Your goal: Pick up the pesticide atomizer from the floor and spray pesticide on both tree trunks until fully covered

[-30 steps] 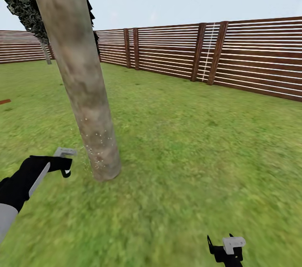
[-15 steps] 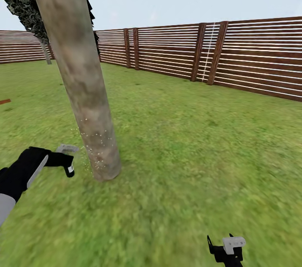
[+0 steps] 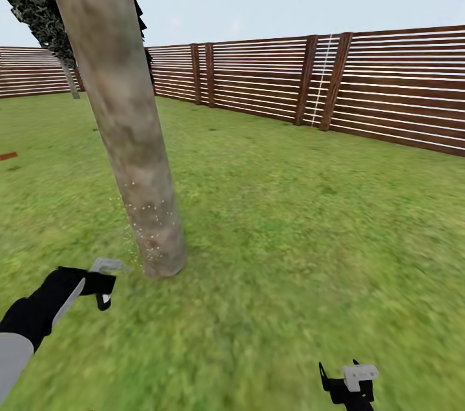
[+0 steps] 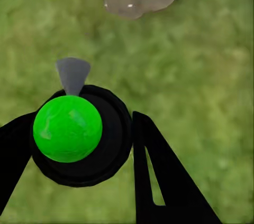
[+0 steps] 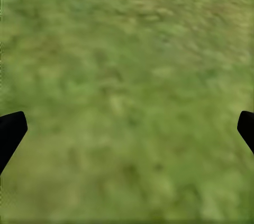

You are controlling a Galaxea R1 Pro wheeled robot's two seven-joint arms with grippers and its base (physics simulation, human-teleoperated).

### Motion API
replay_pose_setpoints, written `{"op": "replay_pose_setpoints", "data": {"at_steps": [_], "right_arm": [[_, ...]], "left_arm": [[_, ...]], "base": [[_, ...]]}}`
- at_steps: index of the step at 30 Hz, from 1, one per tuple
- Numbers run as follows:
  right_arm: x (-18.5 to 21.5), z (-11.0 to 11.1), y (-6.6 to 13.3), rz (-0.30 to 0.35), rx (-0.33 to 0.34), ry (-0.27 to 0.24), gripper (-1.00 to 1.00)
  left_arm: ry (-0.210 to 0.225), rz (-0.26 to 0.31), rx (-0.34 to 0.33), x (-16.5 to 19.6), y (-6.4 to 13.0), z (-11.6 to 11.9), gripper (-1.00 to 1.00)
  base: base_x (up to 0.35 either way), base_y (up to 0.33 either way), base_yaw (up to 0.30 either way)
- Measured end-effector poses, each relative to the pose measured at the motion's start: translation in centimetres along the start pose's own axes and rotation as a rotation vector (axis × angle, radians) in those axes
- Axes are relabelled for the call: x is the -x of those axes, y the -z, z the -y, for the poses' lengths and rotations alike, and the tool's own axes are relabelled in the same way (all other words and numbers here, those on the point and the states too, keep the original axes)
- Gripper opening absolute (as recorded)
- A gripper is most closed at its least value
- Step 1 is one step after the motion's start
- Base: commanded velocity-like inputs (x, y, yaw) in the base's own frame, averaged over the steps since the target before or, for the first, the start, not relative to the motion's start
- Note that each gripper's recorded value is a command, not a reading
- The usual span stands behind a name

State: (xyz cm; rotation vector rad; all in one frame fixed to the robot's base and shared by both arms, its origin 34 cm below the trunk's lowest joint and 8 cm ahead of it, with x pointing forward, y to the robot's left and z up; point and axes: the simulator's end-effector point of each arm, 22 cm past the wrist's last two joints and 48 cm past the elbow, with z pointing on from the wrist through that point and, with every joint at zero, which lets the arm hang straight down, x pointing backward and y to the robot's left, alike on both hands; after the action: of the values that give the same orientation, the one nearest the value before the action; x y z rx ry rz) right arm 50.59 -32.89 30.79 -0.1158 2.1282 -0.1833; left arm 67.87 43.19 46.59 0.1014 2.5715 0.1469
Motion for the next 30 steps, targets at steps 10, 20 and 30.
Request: {"op": "replay_pose_setpoints", "data": {"at_steps": [10,20,30], "right_arm": [[0.0,0.0,0.0,0.001,-0.001,0.0,1.0],[0.0,0.0,0.0,0.001,-0.001,0.0,1.0],[0.0,-0.1,0.0,0.001,0.0,-0.001,1.0]], "left_arm": [[0.163,0.032,0.065,-3.3,-3.8,2.0,-1.0],[0.203,-0.017,0.097,-9.0,-5.4,1.7,-1.0],[0.203,-0.016,0.093,-9.0,-5.4,2.0,-1.0]], "base": [[0.064,-0.171,0.104],[0.105,-0.265,0.0],[0.237,-0.188,0.012]]}}
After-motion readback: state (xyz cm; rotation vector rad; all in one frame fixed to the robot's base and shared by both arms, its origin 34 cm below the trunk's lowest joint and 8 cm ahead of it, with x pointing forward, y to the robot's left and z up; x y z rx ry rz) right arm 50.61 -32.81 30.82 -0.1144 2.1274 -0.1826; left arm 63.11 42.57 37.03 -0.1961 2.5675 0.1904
